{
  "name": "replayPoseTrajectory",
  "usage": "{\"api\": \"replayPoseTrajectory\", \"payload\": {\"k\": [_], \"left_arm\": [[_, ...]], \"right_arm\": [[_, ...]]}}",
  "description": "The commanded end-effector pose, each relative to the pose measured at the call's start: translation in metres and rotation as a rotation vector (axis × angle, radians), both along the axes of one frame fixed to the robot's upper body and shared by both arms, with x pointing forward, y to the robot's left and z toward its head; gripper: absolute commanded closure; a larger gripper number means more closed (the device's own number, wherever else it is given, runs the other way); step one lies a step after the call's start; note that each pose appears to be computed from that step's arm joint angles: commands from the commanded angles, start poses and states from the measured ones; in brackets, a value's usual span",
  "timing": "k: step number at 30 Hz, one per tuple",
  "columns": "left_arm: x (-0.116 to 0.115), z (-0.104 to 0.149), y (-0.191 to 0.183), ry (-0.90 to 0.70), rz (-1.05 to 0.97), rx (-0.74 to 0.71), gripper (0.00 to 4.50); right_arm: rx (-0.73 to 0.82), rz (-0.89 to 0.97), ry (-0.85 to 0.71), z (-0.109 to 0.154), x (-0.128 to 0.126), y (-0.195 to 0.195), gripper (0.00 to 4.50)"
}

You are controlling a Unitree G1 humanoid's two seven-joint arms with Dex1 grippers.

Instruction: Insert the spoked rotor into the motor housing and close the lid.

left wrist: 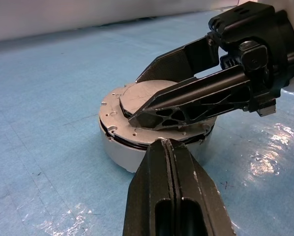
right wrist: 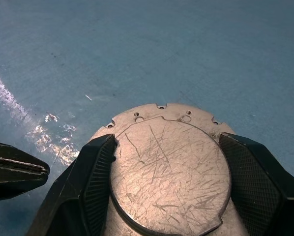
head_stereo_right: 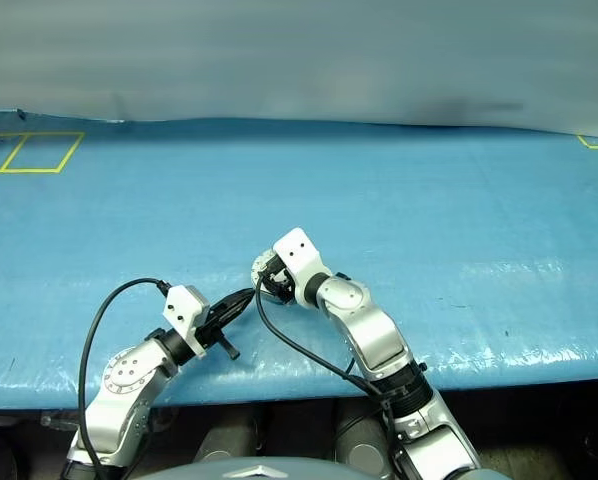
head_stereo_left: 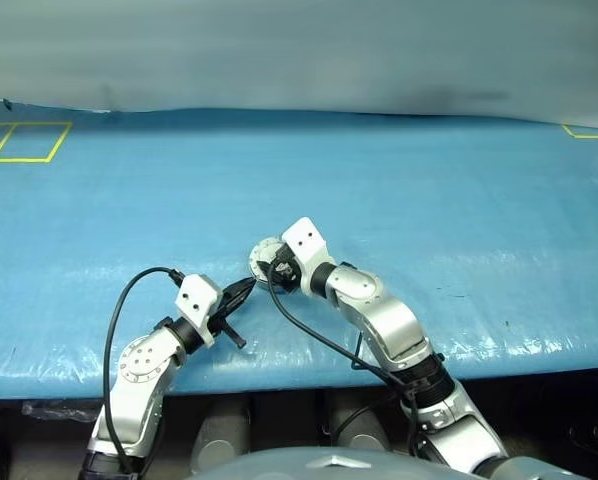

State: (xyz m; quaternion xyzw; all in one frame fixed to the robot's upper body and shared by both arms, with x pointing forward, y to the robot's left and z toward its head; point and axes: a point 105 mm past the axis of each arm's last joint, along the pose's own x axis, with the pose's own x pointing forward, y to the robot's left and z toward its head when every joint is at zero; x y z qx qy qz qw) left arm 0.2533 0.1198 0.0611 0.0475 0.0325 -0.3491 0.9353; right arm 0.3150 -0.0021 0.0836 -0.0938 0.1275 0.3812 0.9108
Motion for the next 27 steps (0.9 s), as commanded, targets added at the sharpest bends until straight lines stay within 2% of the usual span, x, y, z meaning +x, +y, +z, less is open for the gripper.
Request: {"api": "replayPoseTrajectory", "payload": {"k": [1,14,22,27], "left_arm": [[0.001,0.007,-0.001,-0.032,-0.011,-0.011,4.5],[0.0,0.006,-0.004,-0.025,-0.016,-0.022,4.5],[-0.001,0.005,-0.006,-0.018,-0.018,-0.025,4.5],[0.0,0.005,-0.005,-0.019,-0.006,-0.024,4.5]], "right_arm": [[0.013,0.008,-0.045,0.014,0.003,0.002,1.45],[0.05,-0.056,-0.007,0.012,0.004,0.003,1.45],[0.012,-0.085,0.022,-0.01,0.003,-0.003,1.45],[-0.001,-0.095,0.004,-0.014,0.003,-0.006,1.45]]}}
